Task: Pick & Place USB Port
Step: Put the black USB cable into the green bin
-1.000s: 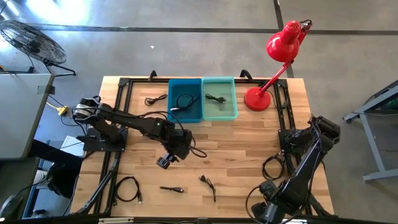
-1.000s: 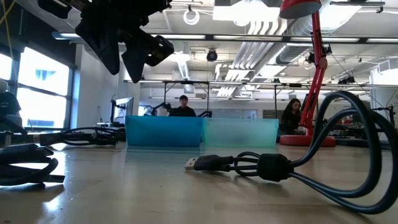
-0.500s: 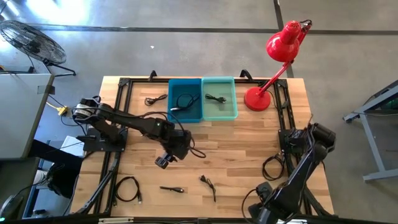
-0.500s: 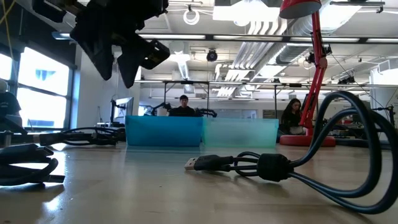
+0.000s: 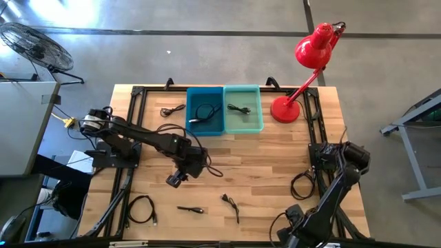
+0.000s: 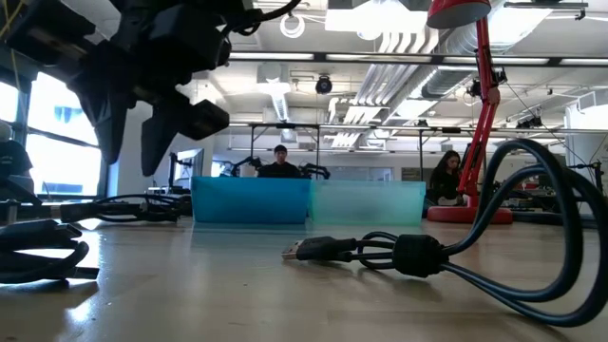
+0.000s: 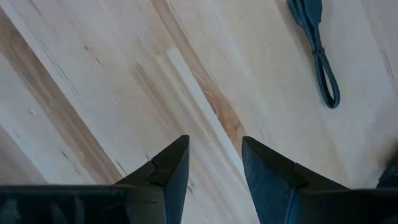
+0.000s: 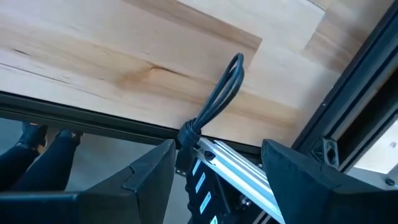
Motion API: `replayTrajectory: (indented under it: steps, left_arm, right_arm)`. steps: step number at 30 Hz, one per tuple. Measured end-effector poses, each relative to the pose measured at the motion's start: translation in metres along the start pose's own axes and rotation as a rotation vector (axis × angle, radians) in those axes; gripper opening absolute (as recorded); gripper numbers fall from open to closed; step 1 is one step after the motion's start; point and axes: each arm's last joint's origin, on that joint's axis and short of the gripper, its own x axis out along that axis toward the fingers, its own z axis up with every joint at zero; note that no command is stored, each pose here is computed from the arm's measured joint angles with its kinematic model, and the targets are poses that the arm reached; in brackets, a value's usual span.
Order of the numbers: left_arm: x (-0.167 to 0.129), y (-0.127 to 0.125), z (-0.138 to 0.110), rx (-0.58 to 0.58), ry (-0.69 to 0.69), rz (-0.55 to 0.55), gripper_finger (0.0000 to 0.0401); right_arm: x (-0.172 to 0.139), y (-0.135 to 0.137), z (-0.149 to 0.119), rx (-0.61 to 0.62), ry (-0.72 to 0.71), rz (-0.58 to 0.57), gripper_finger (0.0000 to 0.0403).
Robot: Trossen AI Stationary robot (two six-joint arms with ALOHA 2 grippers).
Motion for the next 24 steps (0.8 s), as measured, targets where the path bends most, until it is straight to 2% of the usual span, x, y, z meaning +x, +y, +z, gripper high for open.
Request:
replayTrajectory:
  steps: [12,20,22,24]
  left_arm:
    - [0.0,0.001,0.005,-0.007,-0.05,0.011,0.0145]
    - [0.0,0.002,0.007,-0.013,-0.069,0.016,0.0145]
    - [0.0,0.002,0.007,-0.029,-0.069,0.015,0.0145]
    - [0.0,0.002,0.007,-0.035,-0.068,0.016,0.0145]
  right_arm:
    - [0.033,-0.004,0.004,-0.008,0.025,0.016,0.0232]
    - [0.063,-0.006,0.014,-0.038,0.079,0.083,0.023]
    - [0.069,-0.006,0.017,-0.048,0.107,0.104,0.0219]
    - [0.074,-0.007,0.02,-0.054,0.124,0.118,0.0191]
